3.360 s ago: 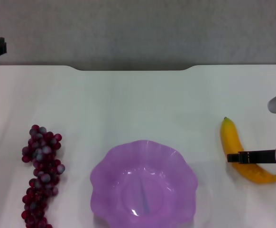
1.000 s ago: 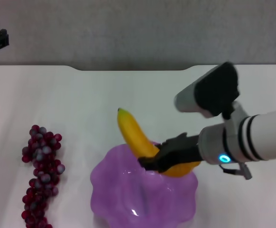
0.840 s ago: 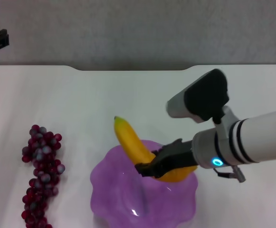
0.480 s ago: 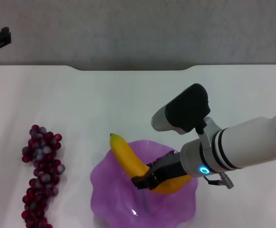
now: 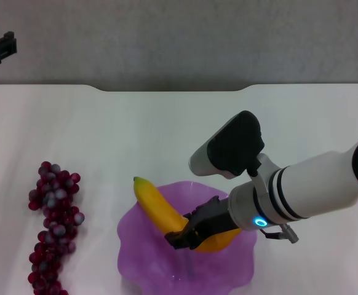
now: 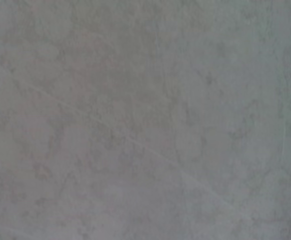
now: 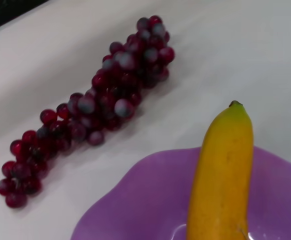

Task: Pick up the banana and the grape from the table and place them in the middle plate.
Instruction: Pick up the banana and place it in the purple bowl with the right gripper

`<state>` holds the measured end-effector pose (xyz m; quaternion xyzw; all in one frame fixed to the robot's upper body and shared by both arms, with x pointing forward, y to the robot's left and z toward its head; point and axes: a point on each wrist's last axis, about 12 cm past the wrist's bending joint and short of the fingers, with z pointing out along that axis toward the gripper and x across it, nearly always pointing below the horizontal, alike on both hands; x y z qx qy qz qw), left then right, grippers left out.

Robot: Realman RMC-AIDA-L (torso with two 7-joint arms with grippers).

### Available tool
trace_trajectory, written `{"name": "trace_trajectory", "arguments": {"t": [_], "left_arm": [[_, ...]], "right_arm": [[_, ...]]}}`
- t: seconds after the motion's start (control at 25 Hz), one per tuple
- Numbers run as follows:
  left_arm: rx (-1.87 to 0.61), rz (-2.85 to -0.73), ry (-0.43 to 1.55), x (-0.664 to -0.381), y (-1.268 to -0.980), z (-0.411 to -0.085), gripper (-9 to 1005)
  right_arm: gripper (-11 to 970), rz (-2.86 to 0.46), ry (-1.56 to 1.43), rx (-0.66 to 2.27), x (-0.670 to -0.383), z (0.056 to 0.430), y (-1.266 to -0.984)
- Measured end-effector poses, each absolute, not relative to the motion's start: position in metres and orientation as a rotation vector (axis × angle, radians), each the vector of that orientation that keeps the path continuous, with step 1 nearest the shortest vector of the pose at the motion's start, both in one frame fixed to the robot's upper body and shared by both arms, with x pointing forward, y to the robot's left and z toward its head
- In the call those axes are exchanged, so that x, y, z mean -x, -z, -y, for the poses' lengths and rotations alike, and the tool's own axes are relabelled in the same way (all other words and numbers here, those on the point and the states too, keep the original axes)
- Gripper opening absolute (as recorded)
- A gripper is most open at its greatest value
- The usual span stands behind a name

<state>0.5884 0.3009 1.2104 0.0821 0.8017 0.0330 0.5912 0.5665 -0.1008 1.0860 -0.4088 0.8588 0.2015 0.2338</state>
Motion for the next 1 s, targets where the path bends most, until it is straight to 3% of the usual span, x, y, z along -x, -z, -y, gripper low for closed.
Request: {"name": "trace_trajectory", "arguments": {"t": [1.0], "left_arm": [[-0.181, -1.873, -0.079, -0.5837, -1.2076, -0.3039, 801]], "right_arm": [[618, -2.341, -0.576, 1.102, -0.5679, 0.0970, -1.0891]]}}
